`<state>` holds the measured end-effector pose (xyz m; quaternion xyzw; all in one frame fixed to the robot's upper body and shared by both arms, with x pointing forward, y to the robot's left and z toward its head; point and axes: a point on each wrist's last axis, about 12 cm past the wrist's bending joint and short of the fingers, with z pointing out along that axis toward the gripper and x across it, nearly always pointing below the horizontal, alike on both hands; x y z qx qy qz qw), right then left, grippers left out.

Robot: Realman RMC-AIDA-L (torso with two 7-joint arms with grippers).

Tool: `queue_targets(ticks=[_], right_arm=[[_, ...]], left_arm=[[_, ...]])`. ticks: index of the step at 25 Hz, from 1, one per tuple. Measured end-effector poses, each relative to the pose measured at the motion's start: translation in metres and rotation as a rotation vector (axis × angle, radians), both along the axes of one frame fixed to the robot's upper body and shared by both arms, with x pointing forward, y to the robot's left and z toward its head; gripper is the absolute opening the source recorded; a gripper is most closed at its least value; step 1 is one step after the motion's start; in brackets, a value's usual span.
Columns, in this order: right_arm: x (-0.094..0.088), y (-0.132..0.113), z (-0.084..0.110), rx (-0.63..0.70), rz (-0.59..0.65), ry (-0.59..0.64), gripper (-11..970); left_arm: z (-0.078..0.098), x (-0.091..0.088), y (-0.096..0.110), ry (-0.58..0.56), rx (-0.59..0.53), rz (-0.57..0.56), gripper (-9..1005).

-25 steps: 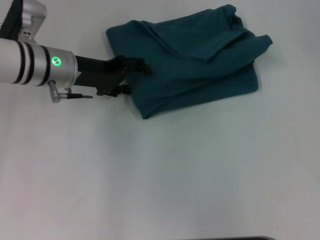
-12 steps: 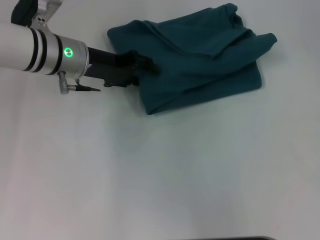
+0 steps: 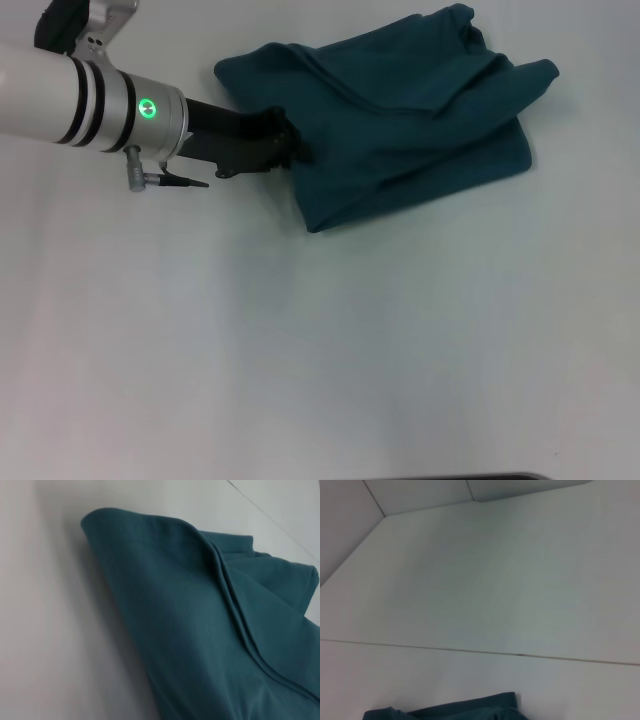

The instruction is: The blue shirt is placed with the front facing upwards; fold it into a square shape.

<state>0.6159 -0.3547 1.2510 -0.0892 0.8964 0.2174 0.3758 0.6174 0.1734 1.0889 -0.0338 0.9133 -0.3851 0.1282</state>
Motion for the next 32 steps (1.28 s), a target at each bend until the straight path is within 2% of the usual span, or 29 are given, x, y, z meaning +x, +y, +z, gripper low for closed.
queue_targets(ticks=[1,4,9,13,17,23,26,32], right_arm=[[0.0,0.0,0.0,0.002,0.002,0.002,925],[-0.002,-0.001,-0.001,0.009,0.002,0.008,925],[-0.003,-0.002,-0.002,0.015,0.002,0.017,925],[-0.004,-0.002,-0.004,0.017,0.002,0.02,925],[-0.003,-0.001,-0.004,0.019,0.001,0.02,925],[-0.003,0.0,-0.004,0.023,0.008,0.015,925],[-0.002,0.003,-0.004,0.031,0.02,0.012,925],[-0.002,0.004,-0.004,0.031,0.029,0.011,925]], left_arm=[[0.0,0.0,0.0,0.0,0.0,-0.003,429],[-0.001,-0.003,0.001,0.004,-0.002,-0.021,190],[0.001,-0.011,0.012,0.015,-0.017,-0.072,117],[0.003,-0.021,0.022,0.031,-0.031,-0.111,116],[0.003,-0.024,0.046,0.045,-0.019,-0.08,116],[0.013,-0.011,0.085,0.011,0.028,0.016,114],[0.019,-0.006,0.097,-0.009,0.05,0.04,116],[0.017,-0.007,0.098,-0.003,0.054,0.032,131]])
